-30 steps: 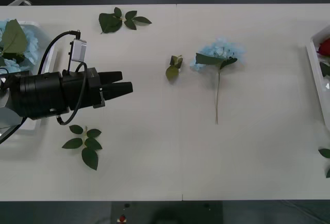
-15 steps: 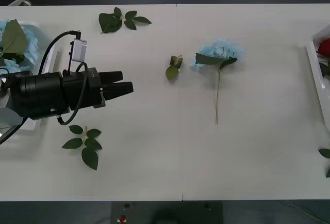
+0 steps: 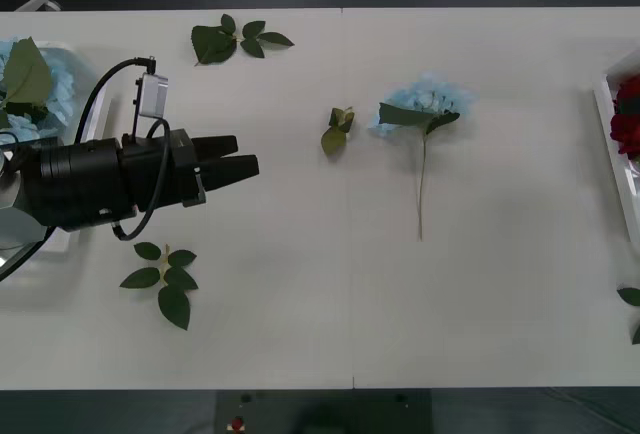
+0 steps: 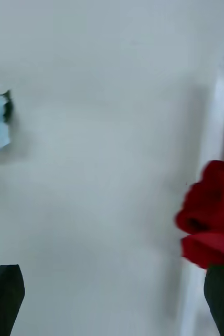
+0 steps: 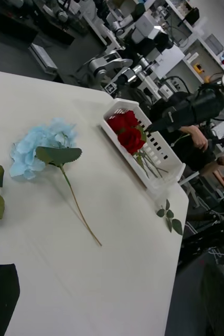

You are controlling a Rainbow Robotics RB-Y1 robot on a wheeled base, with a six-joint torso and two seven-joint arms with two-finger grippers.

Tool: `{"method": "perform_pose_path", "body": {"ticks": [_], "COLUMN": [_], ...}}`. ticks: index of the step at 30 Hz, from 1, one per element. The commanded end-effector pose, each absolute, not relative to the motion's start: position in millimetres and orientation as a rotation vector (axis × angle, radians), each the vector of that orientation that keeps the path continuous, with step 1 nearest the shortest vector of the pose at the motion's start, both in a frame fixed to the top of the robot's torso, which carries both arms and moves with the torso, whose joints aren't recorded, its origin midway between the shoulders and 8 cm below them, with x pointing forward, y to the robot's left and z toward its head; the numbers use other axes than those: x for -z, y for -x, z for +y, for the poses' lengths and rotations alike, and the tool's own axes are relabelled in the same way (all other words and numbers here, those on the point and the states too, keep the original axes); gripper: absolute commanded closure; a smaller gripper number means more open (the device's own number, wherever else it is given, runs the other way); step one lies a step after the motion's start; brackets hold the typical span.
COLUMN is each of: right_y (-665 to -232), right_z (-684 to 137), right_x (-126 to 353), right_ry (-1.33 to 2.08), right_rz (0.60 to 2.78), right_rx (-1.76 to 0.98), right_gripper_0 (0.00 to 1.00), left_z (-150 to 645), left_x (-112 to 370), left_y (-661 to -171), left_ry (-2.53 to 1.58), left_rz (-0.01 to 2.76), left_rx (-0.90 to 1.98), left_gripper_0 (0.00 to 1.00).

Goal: Put the red flowers into the right box and the blue flowers into the left box

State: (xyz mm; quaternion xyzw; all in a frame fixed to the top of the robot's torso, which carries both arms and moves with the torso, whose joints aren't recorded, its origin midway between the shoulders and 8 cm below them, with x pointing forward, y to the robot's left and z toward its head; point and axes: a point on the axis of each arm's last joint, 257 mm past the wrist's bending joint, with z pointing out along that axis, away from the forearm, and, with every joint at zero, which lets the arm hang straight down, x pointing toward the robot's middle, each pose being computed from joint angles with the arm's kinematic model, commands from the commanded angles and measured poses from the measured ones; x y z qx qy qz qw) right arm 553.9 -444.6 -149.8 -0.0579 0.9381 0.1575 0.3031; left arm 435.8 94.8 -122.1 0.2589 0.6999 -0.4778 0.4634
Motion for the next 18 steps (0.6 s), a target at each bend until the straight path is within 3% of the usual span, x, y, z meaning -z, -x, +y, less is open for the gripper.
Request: {"method": "perform_pose_path", "body": {"ticks": [1, 11, 18], "right_y": [-564.7, -550.9, -547.4], "right_z": [-402.3, -295.0, -233.1], "right_x": [108.6, 100.0, 119.5], "right_ry": [0.051, 0.051, 0.095], "right_rz": [2.49, 2.569, 2.619], "right_rx": [-0.451, -0.408, -0.288], "right_gripper_0": [0.0, 0.0, 0.0], "left_z": [87.6, 87.0, 86.9], "left_x": [103.5, 102.6, 101.8], "left_y": [-435.1, -435.3, -436.2], "left_ry": [-0.657, -0.655, -0.651], "left_rz": [1.668, 1.664, 1.661], "left_rx": [1.178, 1.179, 1.178], "left_gripper_0": [0.0, 0.0, 0.0]}}
